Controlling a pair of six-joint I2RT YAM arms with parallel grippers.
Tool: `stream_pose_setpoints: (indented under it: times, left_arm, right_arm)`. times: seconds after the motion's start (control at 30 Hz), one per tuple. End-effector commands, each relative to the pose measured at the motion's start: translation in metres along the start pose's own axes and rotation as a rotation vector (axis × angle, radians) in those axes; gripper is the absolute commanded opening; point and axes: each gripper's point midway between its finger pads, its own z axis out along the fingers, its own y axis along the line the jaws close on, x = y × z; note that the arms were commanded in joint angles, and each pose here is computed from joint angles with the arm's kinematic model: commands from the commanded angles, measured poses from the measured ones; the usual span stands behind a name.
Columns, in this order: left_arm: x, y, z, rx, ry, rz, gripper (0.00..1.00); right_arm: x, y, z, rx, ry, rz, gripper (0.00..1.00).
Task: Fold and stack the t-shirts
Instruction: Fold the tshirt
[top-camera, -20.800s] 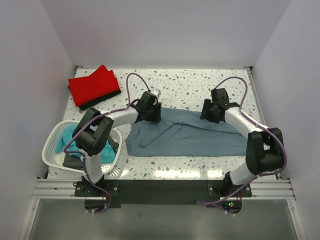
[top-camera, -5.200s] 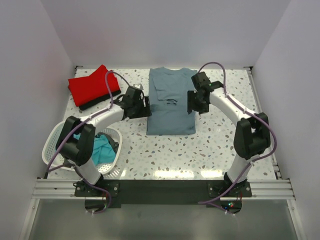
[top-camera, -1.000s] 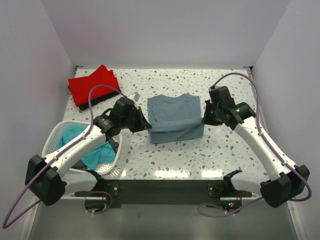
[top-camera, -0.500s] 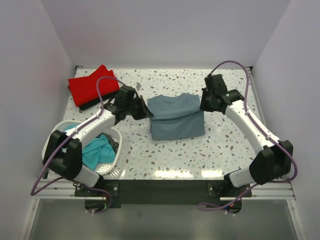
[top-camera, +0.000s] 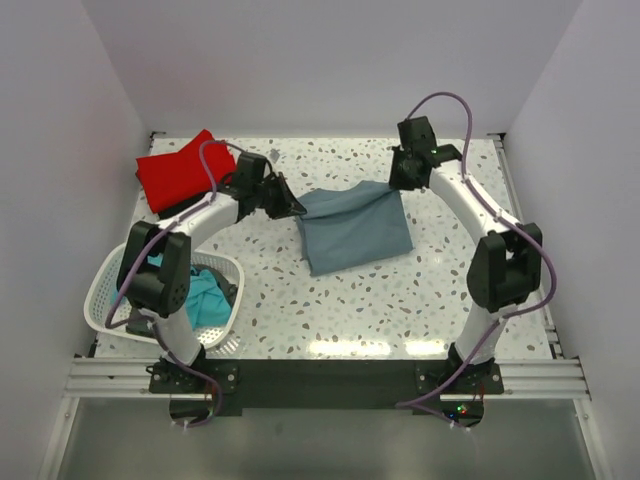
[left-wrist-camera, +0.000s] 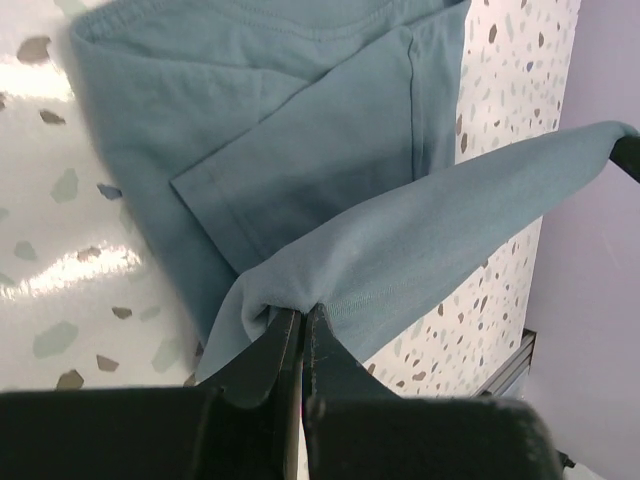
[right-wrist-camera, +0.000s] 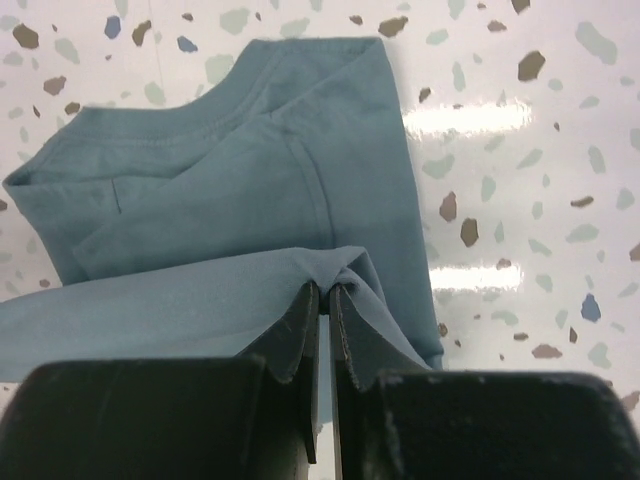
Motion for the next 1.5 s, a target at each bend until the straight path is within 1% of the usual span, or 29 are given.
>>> stream_pose_setpoints:
  times: [0.0,0.23,0.27,0.3,0.33,0.37,0.4,0.47,0.5,0.53,0.6,0.63,0.67,0.7,0.77,0.8,0.87,0.93,0.97,1.0,1.13,1.17,1.23,1.27,1.4,1.47]
  left_arm:
    - [-0.047,-0.019,-0.001,0.077,-0.087,0.032,0.0]
    - [-0.071,0.004,0.023,0.06,-0.096,-0.039,0.0]
    - [-0.075,0.007,0.025,0.053,-0.102,-0.045,0.0]
    - [-0.086,0.009,0.025,0.046,-0.126,-0.049,0.0]
    - [-0.089,0.014,0.031,0.039,-0.129,-0.057,0.03]
    - [-0.095,0.016,0.034,0.035,-0.141,-0.055,0.12]
    - [-0.11,0.014,0.033,0.033,-0.178,-0.049,0.37]
    - [-0.119,0.019,0.041,0.02,-0.185,-0.039,0.59]
    - [-0.134,0.012,0.039,0.021,-0.218,-0.018,0.67]
    - [-0.134,0.015,0.042,0.005,-0.209,-0.009,0.74]
    - [-0.137,0.015,0.041,-0.007,-0.216,0.007,0.78]
    - [-0.138,0.014,0.037,-0.012,-0.226,0.021,0.8]
    - [-0.137,0.015,0.035,-0.016,-0.229,0.027,0.81]
    - [-0.129,0.024,0.036,-0.033,-0.225,0.023,0.82]
    - [-0.123,0.023,0.029,-0.028,-0.228,0.032,0.82]
    - [-0.112,0.028,0.028,-0.028,-0.213,0.032,0.83]
    - [-0.096,0.037,0.03,-0.034,-0.184,0.021,0.83]
    - [-0.088,0.034,0.029,-0.014,-0.18,0.034,0.83]
    - [-0.078,0.037,0.031,-0.016,-0.164,0.033,0.83]
    - [-0.075,0.034,0.031,0.001,-0.166,0.042,0.83]
    - [-0.06,0.022,0.032,0.074,-0.149,0.052,0.83]
    - [-0.057,0.021,0.032,0.092,-0.145,0.048,0.83]
    - [-0.045,0.02,0.032,0.125,-0.138,0.037,0.83]
    - [-0.036,0.026,0.032,0.126,-0.126,0.025,0.83]
    - [-0.026,0.017,0.031,0.218,-0.117,0.019,0.83]
    - [-0.022,0.018,0.032,0.234,-0.11,-0.011,0.82]
  right_arm:
    - [-0.045,0.003,0.006,-0.013,-0.104,-0.002,0.0]
    - [-0.062,0.007,0.049,-0.015,-0.076,0.006,0.0]
    - [-0.072,0.011,0.049,-0.027,-0.094,0.006,0.0]
    - [-0.066,0.01,0.064,-0.017,-0.068,0.003,0.0]
    - [-0.067,0.012,0.069,-0.021,-0.064,0.001,0.0]
    - [-0.078,0.016,0.069,-0.033,-0.089,0.002,0.0]
    - [-0.071,0.017,0.084,-0.037,-0.058,-0.003,0.08]
    - [-0.075,0.024,0.091,-0.067,-0.049,-0.011,0.37]
    - [-0.091,0.033,0.084,-0.099,-0.08,-0.01,0.55]
    - [-0.089,0.034,0.086,-0.104,-0.068,-0.014,0.61]
    - [-0.099,0.037,0.08,-0.115,-0.099,-0.015,0.74]
    - [-0.106,0.037,0.068,-0.122,-0.126,-0.022,0.78]
    - [-0.099,0.034,0.069,-0.114,-0.115,-0.027,0.81]
    - [-0.101,0.034,0.065,-0.118,-0.133,-0.03,0.81]
    - [-0.093,0.029,0.055,-0.118,-0.132,-0.049,0.81]
    - [-0.091,0.029,0.053,-0.124,-0.135,-0.052,0.81]
    - [-0.078,0.027,0.045,-0.137,-0.114,-0.059,0.8]
    - [-0.069,0.027,0.042,-0.149,-0.103,-0.06,0.8]
    - [-0.055,0.024,0.045,-0.142,-0.073,-0.063,0.79]
    - [-0.054,0.029,0.036,-0.169,-0.077,-0.066,0.79]
    - [-0.028,0.038,0.033,-0.211,-0.035,-0.084,0.79]
    - [-0.016,0.039,0.036,-0.216,-0.009,-0.086,0.79]
    - [-0.007,0.047,0.033,-0.254,-0.001,-0.083,0.78]
    - [0.003,0.048,0.036,-0.259,0.018,-0.082,0.78]
    - [0.022,0.059,0.041,-0.329,0.061,-0.079,0.78]
    - [0.033,0.062,0.046,-0.348,0.093,-0.073,0.78]
